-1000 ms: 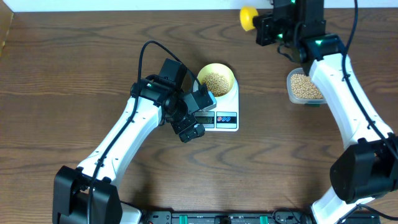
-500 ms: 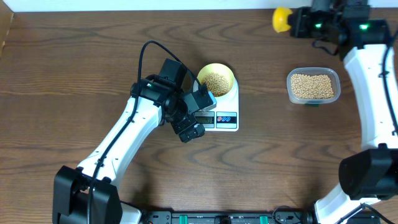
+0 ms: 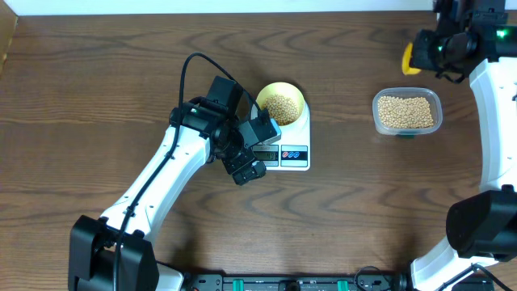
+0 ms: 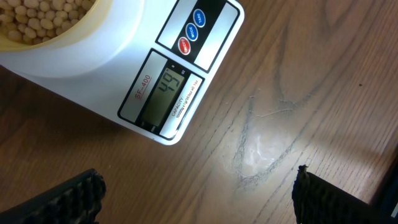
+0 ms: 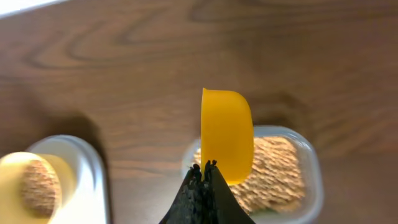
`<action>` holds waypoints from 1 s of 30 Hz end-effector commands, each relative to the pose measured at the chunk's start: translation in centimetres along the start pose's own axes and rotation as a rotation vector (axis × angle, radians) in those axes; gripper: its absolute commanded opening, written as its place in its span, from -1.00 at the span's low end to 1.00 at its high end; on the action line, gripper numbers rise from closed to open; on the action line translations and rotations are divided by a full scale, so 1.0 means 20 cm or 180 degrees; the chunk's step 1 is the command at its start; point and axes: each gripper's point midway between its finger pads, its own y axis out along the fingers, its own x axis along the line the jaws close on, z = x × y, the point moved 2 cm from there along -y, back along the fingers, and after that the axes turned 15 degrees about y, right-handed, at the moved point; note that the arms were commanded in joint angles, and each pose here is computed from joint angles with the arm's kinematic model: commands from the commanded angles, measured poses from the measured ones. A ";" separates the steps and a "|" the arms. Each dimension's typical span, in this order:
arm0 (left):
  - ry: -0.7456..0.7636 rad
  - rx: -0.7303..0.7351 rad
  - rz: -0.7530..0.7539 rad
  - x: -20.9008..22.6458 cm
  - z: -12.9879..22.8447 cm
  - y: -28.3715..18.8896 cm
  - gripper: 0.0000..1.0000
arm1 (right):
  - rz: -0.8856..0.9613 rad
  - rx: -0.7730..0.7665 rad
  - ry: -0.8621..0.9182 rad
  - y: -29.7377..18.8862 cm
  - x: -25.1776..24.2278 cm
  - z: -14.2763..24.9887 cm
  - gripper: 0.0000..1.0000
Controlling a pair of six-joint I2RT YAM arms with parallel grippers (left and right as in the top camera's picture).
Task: Scoop item into bowl and weigh 50g on scale
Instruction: 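Lower the yellow scoop into the soybean tub with the right gripper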
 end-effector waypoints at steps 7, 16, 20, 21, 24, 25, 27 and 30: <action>-0.0001 0.0005 0.0032 0.00 0.01 0.01 0.96 | 0.0391 0.0142 -0.0067 0.05 -0.13 0.04 -0.98; -0.0002 0.0005 0.0032 0.00 0.01 0.01 0.96 | 0.0520 0.0589 -0.0039 0.20 -0.18 0.16 -0.98; -0.0001 0.0005 0.0032 0.00 0.01 0.01 0.96 | 0.0432 0.0831 -0.0127 0.24 -0.18 0.23 -0.98; -0.0002 0.0005 0.0032 0.00 0.01 0.01 0.96 | 0.0403 0.0889 -0.0139 0.26 -0.17 0.24 -0.98; -0.0002 0.0005 0.0032 0.00 0.01 0.01 0.96 | 0.0384 0.0985 -0.0136 0.29 -0.18 0.27 -0.97; -0.0002 0.0005 0.0032 0.00 0.01 0.01 0.96 | 0.0392 0.1010 -0.0133 0.31 -0.18 0.27 -0.98; -0.0001 0.0005 0.0032 0.00 0.01 0.01 0.96 | 0.0410 0.1065 -0.0127 0.35 -0.19 0.28 -0.98; -0.0002 0.0005 0.0032 0.00 0.01 0.01 0.96 | 0.0447 0.1178 -0.0113 0.42 -0.22 0.31 -0.98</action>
